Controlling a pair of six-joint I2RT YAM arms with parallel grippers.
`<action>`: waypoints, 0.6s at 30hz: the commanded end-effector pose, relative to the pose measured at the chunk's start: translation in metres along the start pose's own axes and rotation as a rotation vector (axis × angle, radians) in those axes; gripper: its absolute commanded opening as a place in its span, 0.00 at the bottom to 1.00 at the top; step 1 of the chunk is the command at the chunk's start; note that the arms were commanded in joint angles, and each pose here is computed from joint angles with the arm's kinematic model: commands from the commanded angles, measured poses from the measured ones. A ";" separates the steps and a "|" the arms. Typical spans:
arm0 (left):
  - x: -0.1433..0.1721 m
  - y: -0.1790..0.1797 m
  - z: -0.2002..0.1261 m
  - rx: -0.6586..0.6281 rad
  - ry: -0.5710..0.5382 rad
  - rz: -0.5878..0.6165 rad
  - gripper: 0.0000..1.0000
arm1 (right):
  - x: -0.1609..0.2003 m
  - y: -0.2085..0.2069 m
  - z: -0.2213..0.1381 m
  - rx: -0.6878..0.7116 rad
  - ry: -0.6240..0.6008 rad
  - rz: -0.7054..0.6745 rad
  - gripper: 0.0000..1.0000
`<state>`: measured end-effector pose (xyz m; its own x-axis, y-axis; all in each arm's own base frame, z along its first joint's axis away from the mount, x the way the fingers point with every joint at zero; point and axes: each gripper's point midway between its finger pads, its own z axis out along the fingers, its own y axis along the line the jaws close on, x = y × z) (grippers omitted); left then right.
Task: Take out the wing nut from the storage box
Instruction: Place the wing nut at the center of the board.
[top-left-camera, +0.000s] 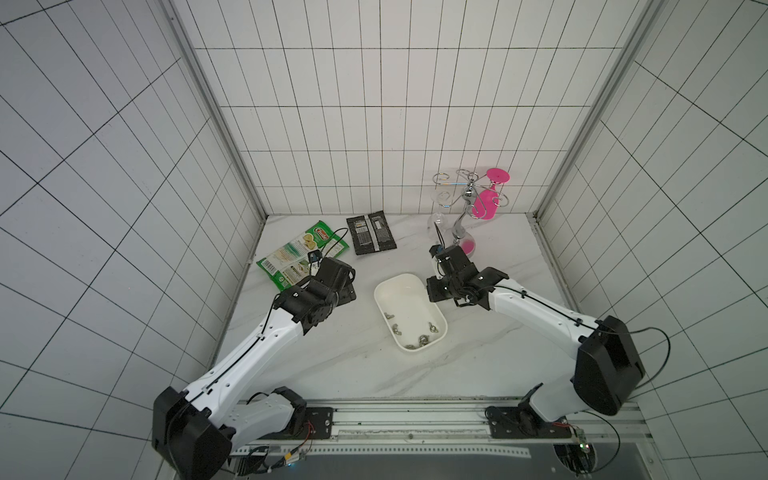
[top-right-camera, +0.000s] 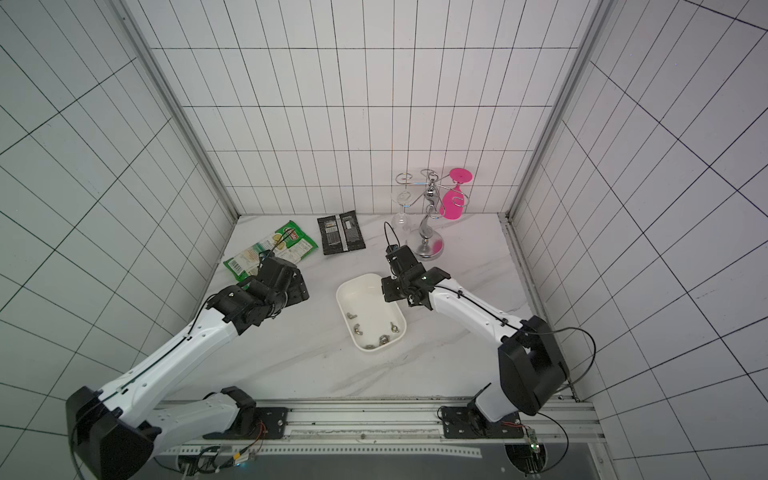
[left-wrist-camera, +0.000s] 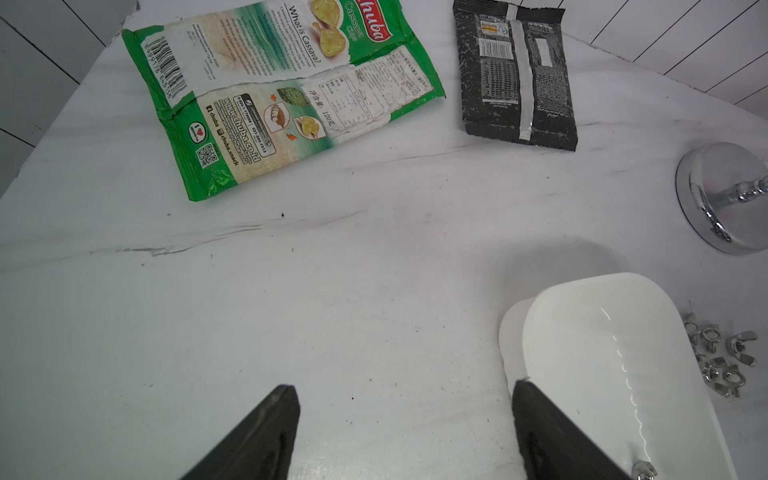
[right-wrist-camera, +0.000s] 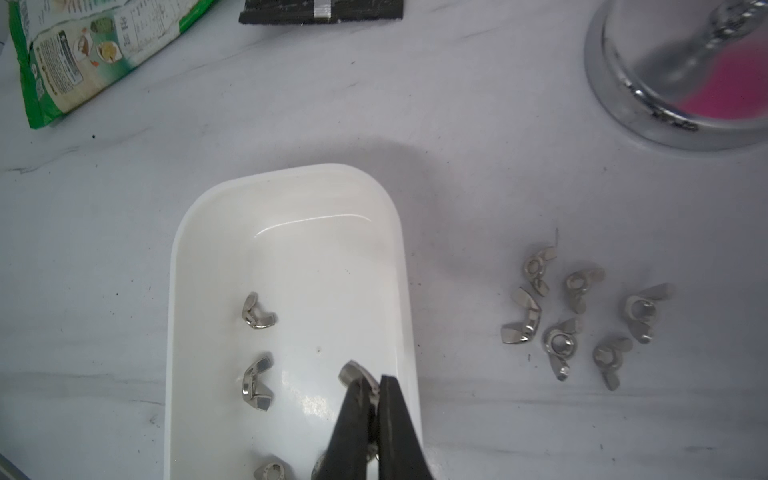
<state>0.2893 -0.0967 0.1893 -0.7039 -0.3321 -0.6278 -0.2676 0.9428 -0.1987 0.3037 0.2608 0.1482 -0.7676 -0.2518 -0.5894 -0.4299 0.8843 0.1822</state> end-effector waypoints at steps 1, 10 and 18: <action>-0.004 -0.006 -0.002 0.028 -0.014 -0.011 0.84 | 0.021 -0.033 0.003 0.064 0.064 0.033 0.08; -0.006 -0.008 -0.002 0.028 -0.018 -0.007 0.84 | 0.048 -0.068 0.027 0.106 0.125 0.118 0.07; -0.006 -0.007 -0.003 0.026 -0.019 -0.006 0.84 | 0.061 -0.076 0.048 0.125 0.170 0.131 0.07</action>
<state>0.2896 -0.0969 0.1895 -0.7031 -0.3326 -0.6285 -0.2674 0.9427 -0.1998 0.3092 0.1994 0.0688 -0.8795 -0.1995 -0.4320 -0.2838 0.9487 0.1397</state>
